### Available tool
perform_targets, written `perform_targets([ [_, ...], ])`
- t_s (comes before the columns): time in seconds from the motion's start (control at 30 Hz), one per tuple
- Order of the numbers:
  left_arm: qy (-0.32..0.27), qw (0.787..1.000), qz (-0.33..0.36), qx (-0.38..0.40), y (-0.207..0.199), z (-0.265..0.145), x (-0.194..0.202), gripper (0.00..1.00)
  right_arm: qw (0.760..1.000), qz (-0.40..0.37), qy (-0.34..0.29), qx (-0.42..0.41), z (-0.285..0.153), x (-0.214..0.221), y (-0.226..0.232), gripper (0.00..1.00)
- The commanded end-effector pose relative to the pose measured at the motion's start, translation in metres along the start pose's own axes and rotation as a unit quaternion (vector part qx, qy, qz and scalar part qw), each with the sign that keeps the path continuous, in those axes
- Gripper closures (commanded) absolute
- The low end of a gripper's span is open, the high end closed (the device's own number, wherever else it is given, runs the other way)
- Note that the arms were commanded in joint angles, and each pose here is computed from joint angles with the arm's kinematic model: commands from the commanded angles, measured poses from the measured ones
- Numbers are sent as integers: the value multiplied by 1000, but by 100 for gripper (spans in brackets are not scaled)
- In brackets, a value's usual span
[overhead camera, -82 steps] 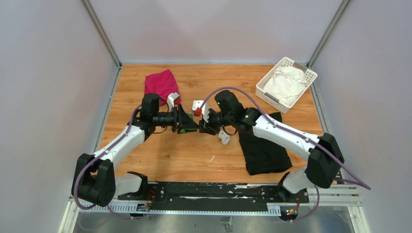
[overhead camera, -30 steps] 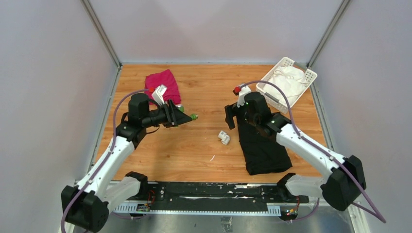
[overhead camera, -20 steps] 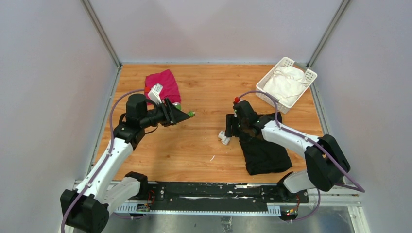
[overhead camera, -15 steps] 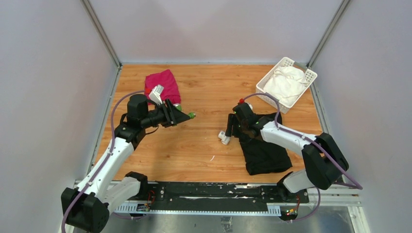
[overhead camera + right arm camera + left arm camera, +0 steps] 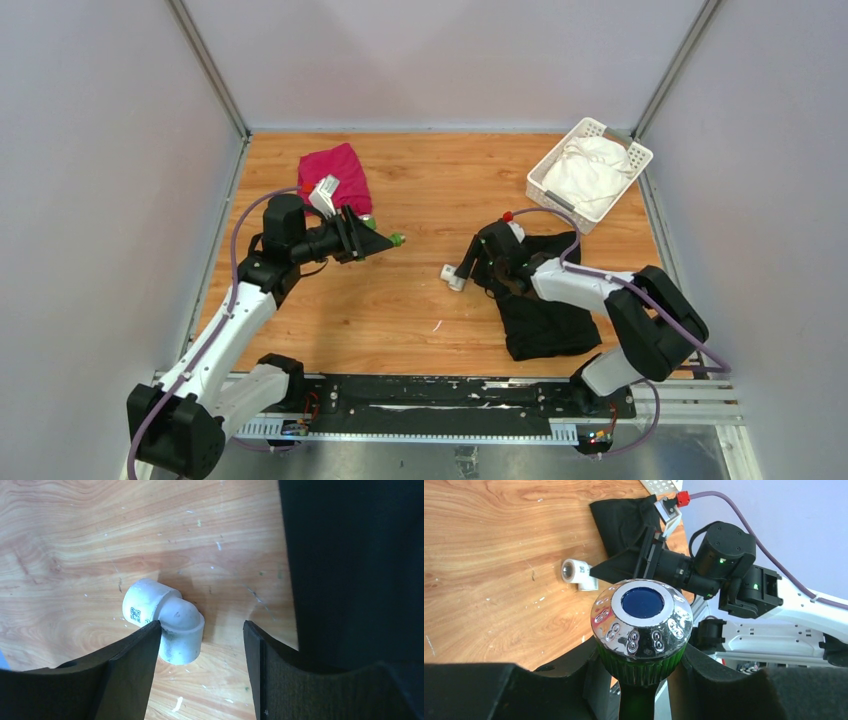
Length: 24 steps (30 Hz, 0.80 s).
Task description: Install the water faucets
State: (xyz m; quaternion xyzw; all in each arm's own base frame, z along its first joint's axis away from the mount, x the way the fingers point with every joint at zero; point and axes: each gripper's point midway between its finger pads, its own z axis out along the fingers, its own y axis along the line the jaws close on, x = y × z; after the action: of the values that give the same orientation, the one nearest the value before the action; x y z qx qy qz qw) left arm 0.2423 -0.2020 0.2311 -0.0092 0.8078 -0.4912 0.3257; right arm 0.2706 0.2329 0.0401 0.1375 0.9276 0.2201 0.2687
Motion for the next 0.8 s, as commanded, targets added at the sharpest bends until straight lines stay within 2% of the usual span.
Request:
perform_targets([
  [0.0,1,1000,8,13,-3,-3,3,100,1000,8,1,-27,9,5,15,33],
  [0.13,2,1000,6,12,-2,-3,4,100,999,4,-1,-41,13,5,22,29],
  [0.43,7,1000,3,10,0,-2,7,100,996,-8,15,-92,7,15,51,29],
  [0.57,9,1000,3,10,1,-3,8,100,999,-25,14,-42,12,16,45,30],
  [0.77,11,1000,6,10,0,-4,9,100,998,-54,31,24,19,23,30,38],
])
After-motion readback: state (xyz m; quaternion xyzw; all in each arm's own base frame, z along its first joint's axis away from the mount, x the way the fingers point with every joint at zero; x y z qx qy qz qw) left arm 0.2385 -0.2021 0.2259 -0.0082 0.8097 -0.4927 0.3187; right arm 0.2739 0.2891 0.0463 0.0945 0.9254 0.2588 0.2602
